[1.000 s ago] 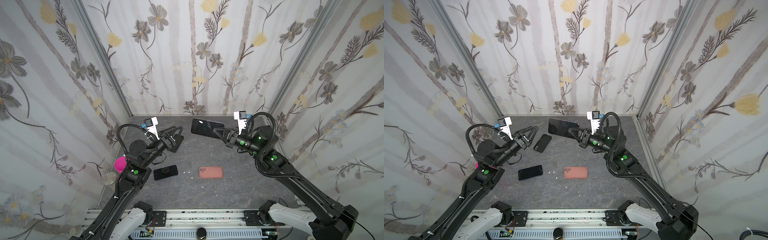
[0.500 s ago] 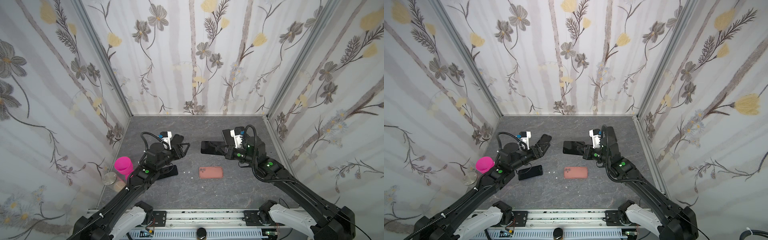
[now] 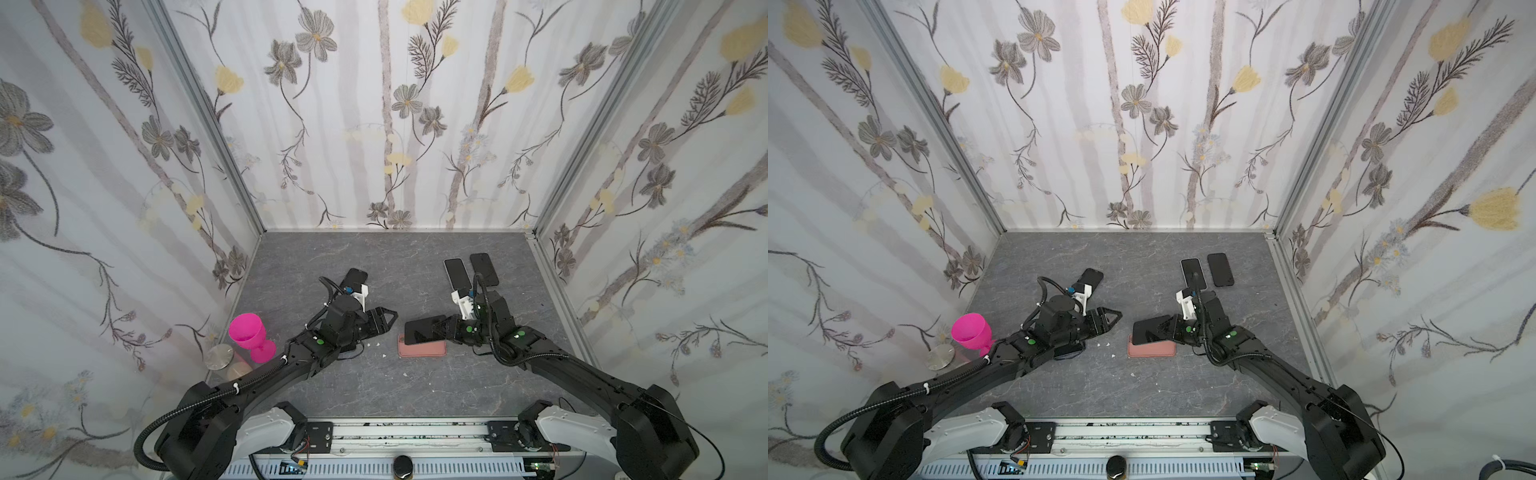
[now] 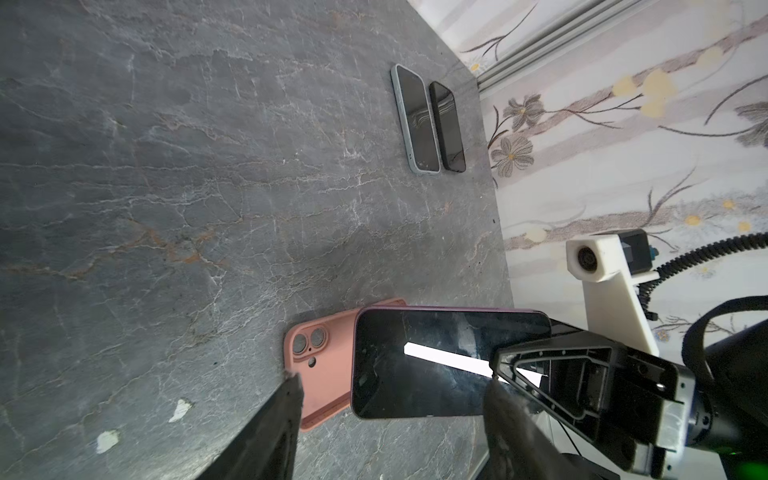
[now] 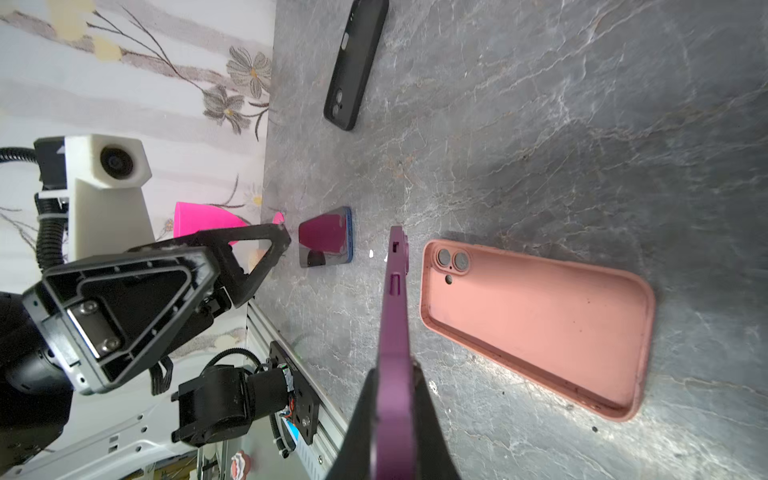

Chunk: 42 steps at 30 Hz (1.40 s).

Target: Put the phone into the phone case

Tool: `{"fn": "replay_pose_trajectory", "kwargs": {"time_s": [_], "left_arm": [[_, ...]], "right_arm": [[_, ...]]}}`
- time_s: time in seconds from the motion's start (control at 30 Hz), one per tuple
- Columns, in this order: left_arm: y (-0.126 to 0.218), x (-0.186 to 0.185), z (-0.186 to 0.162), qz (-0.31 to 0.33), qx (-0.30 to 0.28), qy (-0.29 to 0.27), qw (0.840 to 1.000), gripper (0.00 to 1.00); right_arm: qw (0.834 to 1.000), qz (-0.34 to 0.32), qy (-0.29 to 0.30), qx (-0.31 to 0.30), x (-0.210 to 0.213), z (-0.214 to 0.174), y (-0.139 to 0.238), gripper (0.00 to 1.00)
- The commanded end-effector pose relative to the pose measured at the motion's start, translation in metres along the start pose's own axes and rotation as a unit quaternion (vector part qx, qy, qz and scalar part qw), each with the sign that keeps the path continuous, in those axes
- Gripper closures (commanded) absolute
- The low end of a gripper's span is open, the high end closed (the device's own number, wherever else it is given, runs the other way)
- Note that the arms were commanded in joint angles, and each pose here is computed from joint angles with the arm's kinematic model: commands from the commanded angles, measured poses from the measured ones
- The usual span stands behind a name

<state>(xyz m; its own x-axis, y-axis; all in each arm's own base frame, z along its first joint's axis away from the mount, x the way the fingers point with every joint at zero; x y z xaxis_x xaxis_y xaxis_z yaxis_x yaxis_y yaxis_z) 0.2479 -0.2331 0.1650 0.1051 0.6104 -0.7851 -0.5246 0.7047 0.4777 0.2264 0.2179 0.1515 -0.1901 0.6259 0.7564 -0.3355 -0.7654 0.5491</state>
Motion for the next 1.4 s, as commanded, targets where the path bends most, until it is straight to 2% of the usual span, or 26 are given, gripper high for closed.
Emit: {"fn": "replay_pose_trajectory", "kwargs": {"time_s": [0.0,1.37], "left_arm": [[-0.007,-0.003,-0.001,-0.009,-0.002,0.002,1.000,0.32],[-0.064,0.038,-0.055,0.009,0.095,0.049,0.994,0.40]], "right_arm": [[0.999,0.037,0.003,-0.007,0.010,0.005,-0.003,1.00],[0.998,0.050,-0.034,0.035,-0.028,-0.010,-0.029,1.00]]}}
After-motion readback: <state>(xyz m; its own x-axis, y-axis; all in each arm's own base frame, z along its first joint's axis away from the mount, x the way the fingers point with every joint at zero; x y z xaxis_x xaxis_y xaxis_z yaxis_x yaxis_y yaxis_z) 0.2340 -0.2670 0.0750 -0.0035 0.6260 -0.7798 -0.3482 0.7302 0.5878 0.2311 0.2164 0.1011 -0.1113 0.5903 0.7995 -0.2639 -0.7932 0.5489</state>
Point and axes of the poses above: each gripper's point midway between its finger pads, its own y axis back along the fingers, its own x axis along the line the jaws close on, z = x × y, the point moved 3 cm from there along y, back along the fingers, and after that the axes turned 3 degrees about y, right-handed, at the moved point
